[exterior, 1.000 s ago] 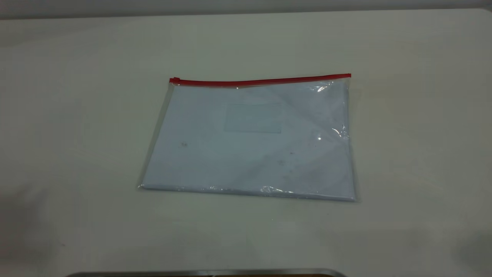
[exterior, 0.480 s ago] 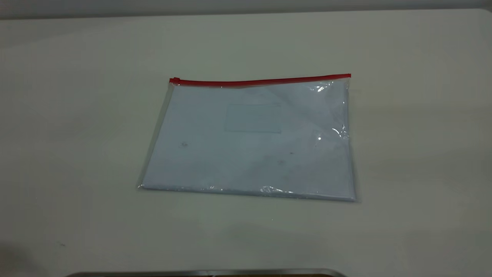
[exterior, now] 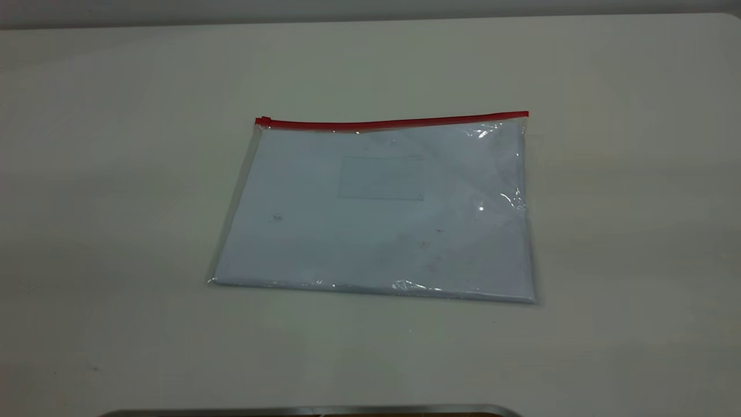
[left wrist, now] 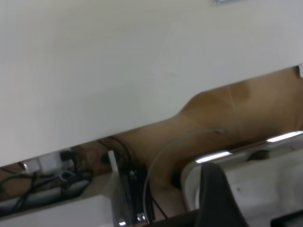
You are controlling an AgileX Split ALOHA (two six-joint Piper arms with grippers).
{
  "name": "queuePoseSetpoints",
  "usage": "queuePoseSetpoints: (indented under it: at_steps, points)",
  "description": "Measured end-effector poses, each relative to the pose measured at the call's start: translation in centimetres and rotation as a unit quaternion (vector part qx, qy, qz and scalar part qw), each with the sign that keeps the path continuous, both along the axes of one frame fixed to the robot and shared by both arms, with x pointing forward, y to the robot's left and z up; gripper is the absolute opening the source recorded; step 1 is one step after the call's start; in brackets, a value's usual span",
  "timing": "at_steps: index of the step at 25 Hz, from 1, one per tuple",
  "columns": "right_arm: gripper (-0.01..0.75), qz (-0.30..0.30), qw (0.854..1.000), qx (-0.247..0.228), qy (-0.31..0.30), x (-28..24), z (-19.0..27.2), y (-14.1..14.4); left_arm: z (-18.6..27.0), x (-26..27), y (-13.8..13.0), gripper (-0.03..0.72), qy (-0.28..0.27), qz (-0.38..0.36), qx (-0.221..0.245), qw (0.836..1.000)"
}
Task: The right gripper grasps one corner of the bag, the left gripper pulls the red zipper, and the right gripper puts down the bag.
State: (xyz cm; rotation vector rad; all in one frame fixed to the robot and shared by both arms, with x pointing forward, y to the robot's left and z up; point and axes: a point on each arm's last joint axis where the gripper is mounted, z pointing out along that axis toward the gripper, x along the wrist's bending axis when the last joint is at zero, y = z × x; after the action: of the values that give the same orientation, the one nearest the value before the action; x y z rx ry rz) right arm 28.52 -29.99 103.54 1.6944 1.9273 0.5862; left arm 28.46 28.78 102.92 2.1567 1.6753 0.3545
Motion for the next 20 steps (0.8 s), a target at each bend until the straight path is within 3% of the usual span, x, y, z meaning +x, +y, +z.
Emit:
queuePoseSetpoints:
  at_steps: [7,15,20]
  points:
    - [0.466,0.0,1.0,0.0,0.002,0.0,-0.1,0.0,0.3,-2.1,1.1,0.496,-0.079,0.028,0.043,0.996]
    - [0.466,0.0,1.0,0.0,0.0,-0.1,-0.1,0.0,0.5,-3.8,1.3,0.496,-0.141,0.033,0.041,0.989]
    - [0.466,-0.012,0.998,0.003,-0.065,-1.9,0.3,-0.2,0.5,-4.1,1.3,0.496,-0.154,0.033,0.04,0.987]
